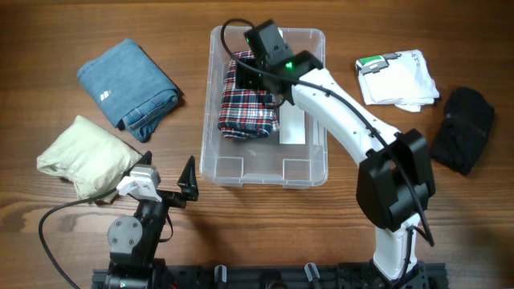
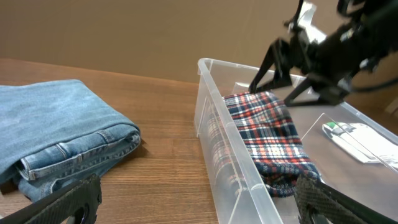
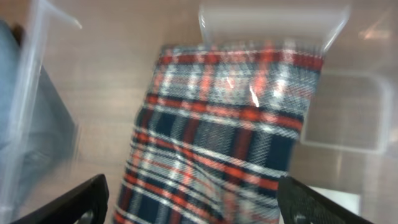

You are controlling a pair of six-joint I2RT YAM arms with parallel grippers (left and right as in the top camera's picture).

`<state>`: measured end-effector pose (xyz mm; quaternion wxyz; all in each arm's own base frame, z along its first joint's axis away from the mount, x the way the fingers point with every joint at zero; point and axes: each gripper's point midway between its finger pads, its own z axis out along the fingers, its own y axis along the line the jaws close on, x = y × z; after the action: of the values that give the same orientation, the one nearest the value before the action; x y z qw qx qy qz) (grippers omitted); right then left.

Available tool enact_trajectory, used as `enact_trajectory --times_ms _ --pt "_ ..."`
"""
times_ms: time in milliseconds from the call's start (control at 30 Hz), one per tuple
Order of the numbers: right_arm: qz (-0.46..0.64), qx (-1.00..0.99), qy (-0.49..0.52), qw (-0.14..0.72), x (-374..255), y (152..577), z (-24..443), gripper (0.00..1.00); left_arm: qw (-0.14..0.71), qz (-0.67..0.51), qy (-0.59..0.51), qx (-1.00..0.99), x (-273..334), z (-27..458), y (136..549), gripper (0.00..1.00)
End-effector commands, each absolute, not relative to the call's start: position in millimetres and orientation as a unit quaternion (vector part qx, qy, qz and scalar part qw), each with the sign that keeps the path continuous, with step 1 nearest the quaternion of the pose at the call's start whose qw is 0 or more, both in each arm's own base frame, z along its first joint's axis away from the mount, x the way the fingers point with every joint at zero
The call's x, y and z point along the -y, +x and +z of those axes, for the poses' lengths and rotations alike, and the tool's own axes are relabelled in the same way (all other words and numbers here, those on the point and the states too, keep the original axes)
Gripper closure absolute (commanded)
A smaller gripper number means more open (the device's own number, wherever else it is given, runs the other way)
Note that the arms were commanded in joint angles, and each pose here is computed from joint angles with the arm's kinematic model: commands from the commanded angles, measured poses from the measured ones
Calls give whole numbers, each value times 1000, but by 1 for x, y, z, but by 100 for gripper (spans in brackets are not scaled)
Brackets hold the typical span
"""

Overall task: Pack container
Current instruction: 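Release the plaid shirt and press it flat in the bin's left half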

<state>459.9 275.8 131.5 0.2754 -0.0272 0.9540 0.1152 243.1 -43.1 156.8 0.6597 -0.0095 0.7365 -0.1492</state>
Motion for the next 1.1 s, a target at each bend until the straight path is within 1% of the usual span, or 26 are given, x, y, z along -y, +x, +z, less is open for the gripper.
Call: enact_trajectory --times_ms 0,67,100,167,200,267,300,333,367,400,433,600,800,967,1067 --pt "98 -944 -37 312 -275 476 166 10 658 -148 1 -738 46 154 243 0" --pt "98 -944 -37 312 -274 476 174 10 658 -148 1 -738 46 154 243 0" --pt "96 -946 -37 308 -273 474 174 12 658 -148 1 -738 46 154 243 0" --pt "83 -954 -38 285 -268 465 166 20 658 -148 1 -738 46 154 243 0" --pt "76 -959 -38 272 -264 460 159 26 658 -148 1 -738 46 154 243 0" --pt "65 -964 -39 256 -260 454 153 40 658 -148 1 -738 46 154 243 0" --pt "58 -966 -40 249 -257 451 149 58 658 -148 1 -738 46 154 243 0" --pt "48 -967 -37 246 -253 449 147 69 658 -148 1 -738 46 154 243 0" --pt "39 -969 -37 241 -249 447 145 78 658 -148 1 -738 46 154 243 0" --pt "27 -971 -30 234 -244 444 142 91 658 -148 1 -738 46 154 243 0" --pt "17 -973 -22 229 -239 441 140 96 658 -148 1 -738 46 154 243 0" --pt "1 -979 -31 204 -236 427 135 96 658 -148 1 -738 46 154 243 0" --pt "-11 -979 -64 194 -255 402 138 96 658 -148 1 -738 46 154 243 0" --pt "-20 -966 -77 247 -280 373 178 96 658 -148 1 -738 46 154 243 0" --pt "-17 -959 -67 274 -282 361 202 96 658 -148 1 -738 46 154 243 0"
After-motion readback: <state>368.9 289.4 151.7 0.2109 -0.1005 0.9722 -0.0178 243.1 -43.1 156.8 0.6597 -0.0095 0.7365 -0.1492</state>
